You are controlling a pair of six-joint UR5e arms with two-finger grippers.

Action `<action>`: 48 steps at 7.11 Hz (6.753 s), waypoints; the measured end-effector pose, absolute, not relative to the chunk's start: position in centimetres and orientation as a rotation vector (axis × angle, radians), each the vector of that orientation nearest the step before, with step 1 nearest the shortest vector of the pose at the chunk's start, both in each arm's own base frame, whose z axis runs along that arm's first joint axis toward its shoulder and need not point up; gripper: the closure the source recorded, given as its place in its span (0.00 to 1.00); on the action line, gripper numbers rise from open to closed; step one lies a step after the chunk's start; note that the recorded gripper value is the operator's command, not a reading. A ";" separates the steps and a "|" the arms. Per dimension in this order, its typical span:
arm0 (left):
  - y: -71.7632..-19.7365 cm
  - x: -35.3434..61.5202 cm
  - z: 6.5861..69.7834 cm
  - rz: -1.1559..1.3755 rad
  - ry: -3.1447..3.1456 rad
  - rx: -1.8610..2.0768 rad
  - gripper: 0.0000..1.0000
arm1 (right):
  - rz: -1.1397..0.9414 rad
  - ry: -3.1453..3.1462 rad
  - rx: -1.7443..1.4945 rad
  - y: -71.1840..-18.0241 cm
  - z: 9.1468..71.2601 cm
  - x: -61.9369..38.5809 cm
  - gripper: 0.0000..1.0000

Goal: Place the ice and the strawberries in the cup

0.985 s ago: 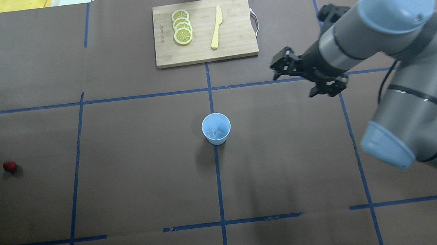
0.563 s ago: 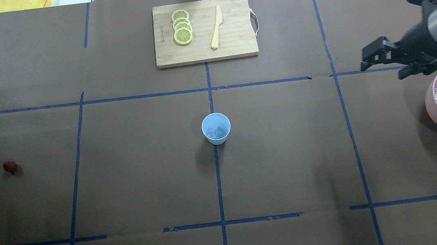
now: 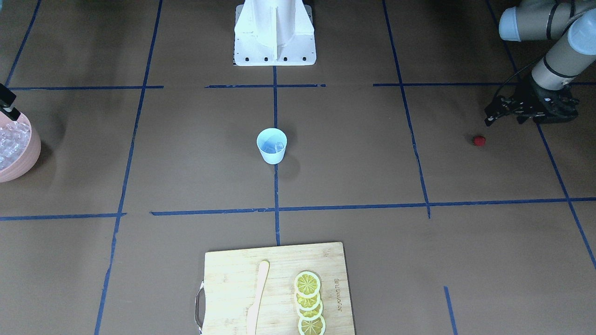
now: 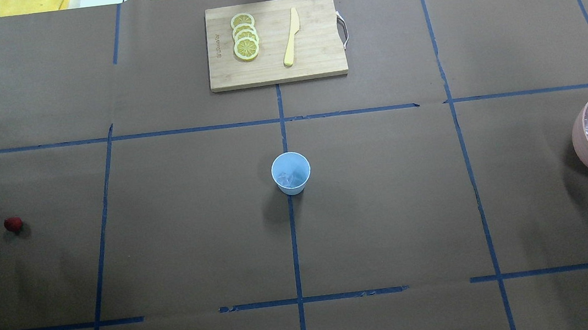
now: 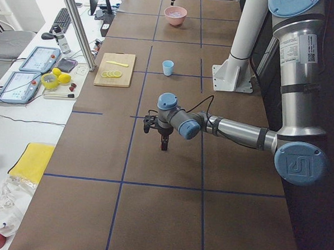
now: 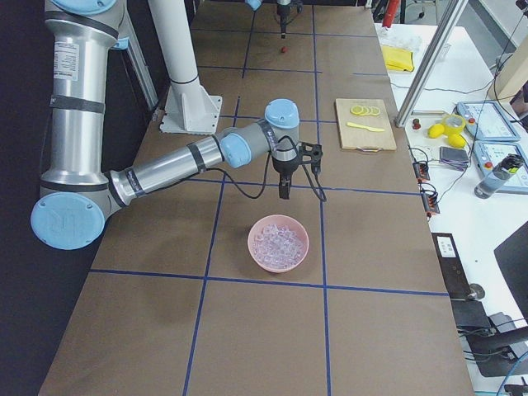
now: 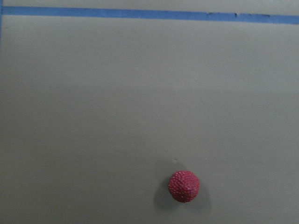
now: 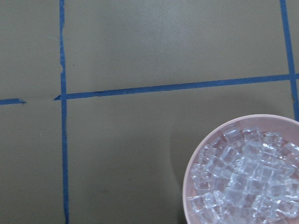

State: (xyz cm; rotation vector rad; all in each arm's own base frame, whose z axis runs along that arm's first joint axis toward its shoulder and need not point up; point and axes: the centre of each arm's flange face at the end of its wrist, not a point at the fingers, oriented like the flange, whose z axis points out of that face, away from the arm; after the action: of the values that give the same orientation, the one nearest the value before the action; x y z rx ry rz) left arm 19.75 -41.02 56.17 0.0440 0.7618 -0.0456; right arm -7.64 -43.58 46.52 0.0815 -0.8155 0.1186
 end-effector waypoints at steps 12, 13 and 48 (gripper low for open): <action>-42.8 26.1 60.0 0.012 0.713 0.060 0.51 | 0.060 -0.786 0.097 -44.5 49.9 -5.4 0.01; -42.8 26.2 60.0 0.013 0.714 0.059 0.79 | 0.060 -0.786 0.097 -44.5 49.9 -5.4 0.01; -50.4 -3.7 56.9 0.357 0.699 0.133 0.00 | -0.011 -0.724 0.081 -48.6 56.8 3.2 0.01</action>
State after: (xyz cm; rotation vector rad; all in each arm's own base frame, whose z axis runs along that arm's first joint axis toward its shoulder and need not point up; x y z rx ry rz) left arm -3.74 -50.42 56.90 0.1329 0.6992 0.3570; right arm 3.18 -48.59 56.82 0.0811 -0.7242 -0.0105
